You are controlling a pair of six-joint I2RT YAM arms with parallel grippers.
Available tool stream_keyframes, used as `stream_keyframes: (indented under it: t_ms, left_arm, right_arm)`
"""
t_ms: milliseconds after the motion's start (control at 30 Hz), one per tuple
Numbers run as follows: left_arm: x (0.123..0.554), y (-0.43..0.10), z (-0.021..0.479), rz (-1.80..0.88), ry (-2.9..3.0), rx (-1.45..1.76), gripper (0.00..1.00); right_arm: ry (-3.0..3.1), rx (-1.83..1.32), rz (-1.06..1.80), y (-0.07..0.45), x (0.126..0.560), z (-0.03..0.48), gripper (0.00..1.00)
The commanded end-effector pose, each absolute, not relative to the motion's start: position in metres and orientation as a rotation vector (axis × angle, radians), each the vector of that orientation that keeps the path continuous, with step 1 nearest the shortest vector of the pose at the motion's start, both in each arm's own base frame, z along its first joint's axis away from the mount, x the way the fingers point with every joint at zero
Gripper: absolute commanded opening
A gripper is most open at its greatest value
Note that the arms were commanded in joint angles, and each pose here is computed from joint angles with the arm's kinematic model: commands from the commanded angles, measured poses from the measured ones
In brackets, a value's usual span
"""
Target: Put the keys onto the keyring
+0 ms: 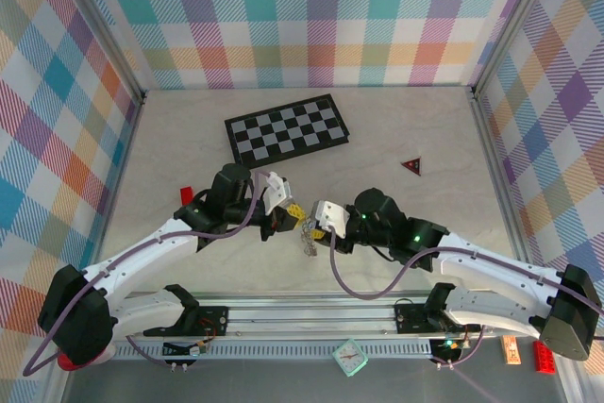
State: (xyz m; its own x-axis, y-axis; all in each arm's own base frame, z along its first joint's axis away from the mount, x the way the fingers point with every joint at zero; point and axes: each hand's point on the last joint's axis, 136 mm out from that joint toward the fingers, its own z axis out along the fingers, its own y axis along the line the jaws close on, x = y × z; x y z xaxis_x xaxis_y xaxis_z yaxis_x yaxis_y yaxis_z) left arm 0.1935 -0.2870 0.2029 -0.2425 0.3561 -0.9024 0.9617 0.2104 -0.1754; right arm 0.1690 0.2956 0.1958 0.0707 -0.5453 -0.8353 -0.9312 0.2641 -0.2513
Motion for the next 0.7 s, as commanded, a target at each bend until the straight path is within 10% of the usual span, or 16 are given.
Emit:
stream_keyframes:
  t_ms: [0,667]
  left_arm:
    - [0.191,-0.290,0.218,-1.053,1.716,1.190,0.00]
    - [0.195,-0.294,0.225,-1.066,1.706,1.161,0.00]
  right_arm:
    - [1.527,-1.364,0.433,0.299,0.182,0.208,0.30]
    - [1.497,-1.428,0.521,0.312,0.169,0.203,0.00]
